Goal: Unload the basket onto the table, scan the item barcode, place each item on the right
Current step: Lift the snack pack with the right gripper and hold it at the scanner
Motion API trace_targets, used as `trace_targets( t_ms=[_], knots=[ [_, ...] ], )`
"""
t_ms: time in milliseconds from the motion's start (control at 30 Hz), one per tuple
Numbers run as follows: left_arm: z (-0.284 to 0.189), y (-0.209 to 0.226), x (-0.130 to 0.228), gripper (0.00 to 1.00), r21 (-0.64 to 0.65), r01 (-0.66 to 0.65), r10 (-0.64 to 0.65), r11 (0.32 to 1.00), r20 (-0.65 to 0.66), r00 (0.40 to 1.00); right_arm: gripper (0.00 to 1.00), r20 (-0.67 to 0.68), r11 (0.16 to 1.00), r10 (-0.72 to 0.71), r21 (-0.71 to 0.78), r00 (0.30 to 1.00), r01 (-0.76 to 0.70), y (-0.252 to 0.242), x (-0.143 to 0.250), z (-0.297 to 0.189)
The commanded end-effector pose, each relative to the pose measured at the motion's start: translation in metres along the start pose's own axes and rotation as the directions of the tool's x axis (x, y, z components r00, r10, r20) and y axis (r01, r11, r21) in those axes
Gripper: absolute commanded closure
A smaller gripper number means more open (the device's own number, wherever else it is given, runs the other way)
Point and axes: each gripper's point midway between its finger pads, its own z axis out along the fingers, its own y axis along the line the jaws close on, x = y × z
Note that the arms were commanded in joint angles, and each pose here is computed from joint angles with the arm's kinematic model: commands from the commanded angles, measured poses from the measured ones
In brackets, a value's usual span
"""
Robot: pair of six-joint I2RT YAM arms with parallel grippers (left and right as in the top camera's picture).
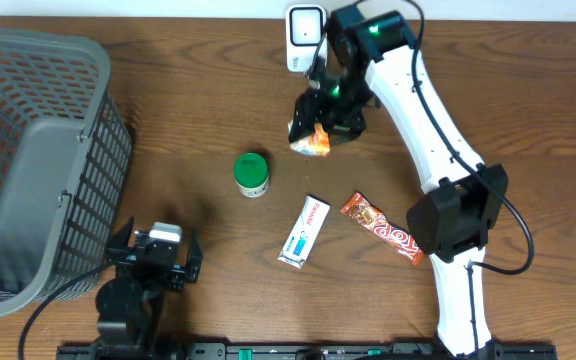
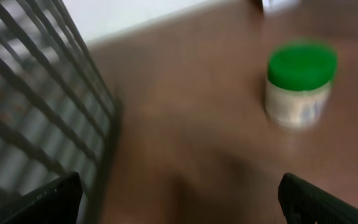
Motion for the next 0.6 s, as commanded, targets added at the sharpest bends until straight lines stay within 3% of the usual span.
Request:
trace_targets(
  t_ms=[0,200,300,433,567],
  knots=[
    [-0.002,-0.007,0.025,0.02,0.031,-0.001,0.004,1.000,-0.101,0.995,0.37,0.025,0.999,0.031,-0.023,0.999,-0.030,0.013,0.003,-0.016],
    [-0.017,-0.024,0.083,0.01,0.098,0.015,0.019,0.995,-0.337,0.941,0.37,-0.006,0.991,0.005,-0.132,1.000,-0.006,0.034,0.012,-0.022],
    [-0.017,-0.024,0.084,0.02,0.099,0.016,0.019,0.995,-0.343,0.939,0.38,0.009,0.994,0.001,-0.113,1.000,0.000,0.031,0.009,-0.021],
    [-0.017,-0.024,0.084,0.02,0.099,0.016,0.019,0.995,-0.343,0.939,0.39,0.200,0.996,-0.066,0.076,0.978,0.052,0.004,-0.035,-0.025],
    [-0.017,-0.024,0.084,0.01,0.099,0.016,0.019,0.995,-0.343,0.939,0.40,0.412,0.975,-0.182,0.195,0.893,0.109,0.000,-0.088,-0.044]
  ],
)
